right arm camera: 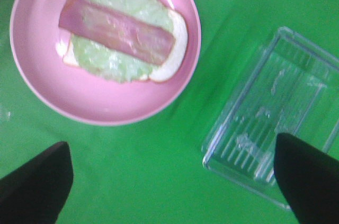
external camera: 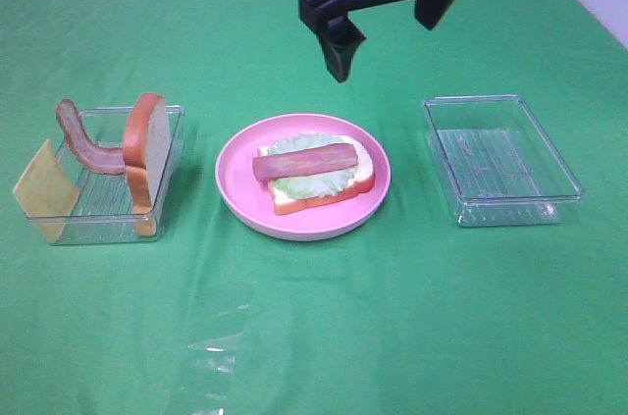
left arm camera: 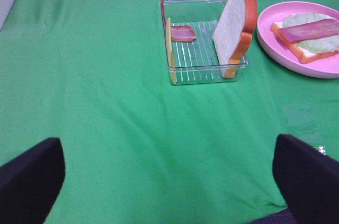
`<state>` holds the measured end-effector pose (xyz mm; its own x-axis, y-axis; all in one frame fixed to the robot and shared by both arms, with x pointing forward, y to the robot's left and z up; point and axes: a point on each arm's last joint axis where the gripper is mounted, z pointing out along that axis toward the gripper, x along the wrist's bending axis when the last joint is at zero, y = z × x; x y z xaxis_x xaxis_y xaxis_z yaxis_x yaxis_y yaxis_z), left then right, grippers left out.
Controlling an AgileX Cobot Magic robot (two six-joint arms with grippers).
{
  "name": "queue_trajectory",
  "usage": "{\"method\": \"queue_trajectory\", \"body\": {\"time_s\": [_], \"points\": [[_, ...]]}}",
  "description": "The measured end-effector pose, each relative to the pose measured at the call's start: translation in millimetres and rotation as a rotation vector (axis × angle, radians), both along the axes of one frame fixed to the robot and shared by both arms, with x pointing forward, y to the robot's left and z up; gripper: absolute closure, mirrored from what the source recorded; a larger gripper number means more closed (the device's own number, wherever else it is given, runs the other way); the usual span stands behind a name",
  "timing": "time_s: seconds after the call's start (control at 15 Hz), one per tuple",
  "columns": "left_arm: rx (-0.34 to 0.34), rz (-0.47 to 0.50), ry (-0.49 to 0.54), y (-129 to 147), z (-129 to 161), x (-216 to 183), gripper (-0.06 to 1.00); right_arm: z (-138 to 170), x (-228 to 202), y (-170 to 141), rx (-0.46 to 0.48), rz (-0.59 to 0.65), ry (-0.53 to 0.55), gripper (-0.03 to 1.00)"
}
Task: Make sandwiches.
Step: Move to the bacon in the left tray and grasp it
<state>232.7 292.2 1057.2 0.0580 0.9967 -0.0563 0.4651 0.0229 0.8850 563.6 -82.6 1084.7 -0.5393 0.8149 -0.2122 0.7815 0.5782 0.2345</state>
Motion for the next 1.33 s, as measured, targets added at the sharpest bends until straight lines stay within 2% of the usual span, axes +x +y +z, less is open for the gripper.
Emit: {"method": "queue_trajectory", "body": {"time_s": [0.2, 0.27, 0.33, 0.4, 0.53, 0.8, 1.0, 1.13, 1.33], "points": [[0.0, 0.0, 0.0, 0.0, 0.0, 0.0, -0.04, -3.6, -41.5, -47.3, 0.004, -0.062, 0.098, -0.02], [0.0, 0.0, 0.0, 0.0, 0.0, 0.0, -0.04, -6.5, -58.8, -75.3, 0.013, -0.126, 0.134, -0.02], [0.0, 0.0, 0.0, 0.0, 0.0, 0.0, -0.04, -7.1, -93.5, -130.0, 0.061, -0.272, 0.138, -0.02], [0.0, 0.0, 0.0, 0.0, 0.0, 0.0, -0.04, -4.1, -112.8, -154.8, 0.095, -0.347, 0.102, -0.02], [0.0, 0.0, 0.0, 0.0, 0.0, 0.0, -0.04, 0.6, -145.6, -178.9, 0.151, -0.422, 0.022, -0.02], [0.0, 0.0, 0.0, 0.0, 0.0, 0.0, -0.04, 8.0, -242.5, -207.0, 0.297, -0.428, -0.31, -0.02], [0.0, 0.0, 0.0, 0.0, 0.0, 0.0, -0.04, -14.9, -300.6, -219.5, 0.386, -0.374, -0.536, -0.02], [0.0, 0.0, 0.0, 0.0, 0.0, 0.0, -0.04, -32.0, -321.5, -219.9, 0.425, -0.313, -0.579, -0.02], [0.0, 0.0, 0.0, 0.0, 0.0, 0.0, -0.04, -50.8, -332.9, -215.8, 0.452, -0.231, -0.56, -0.02]]}}
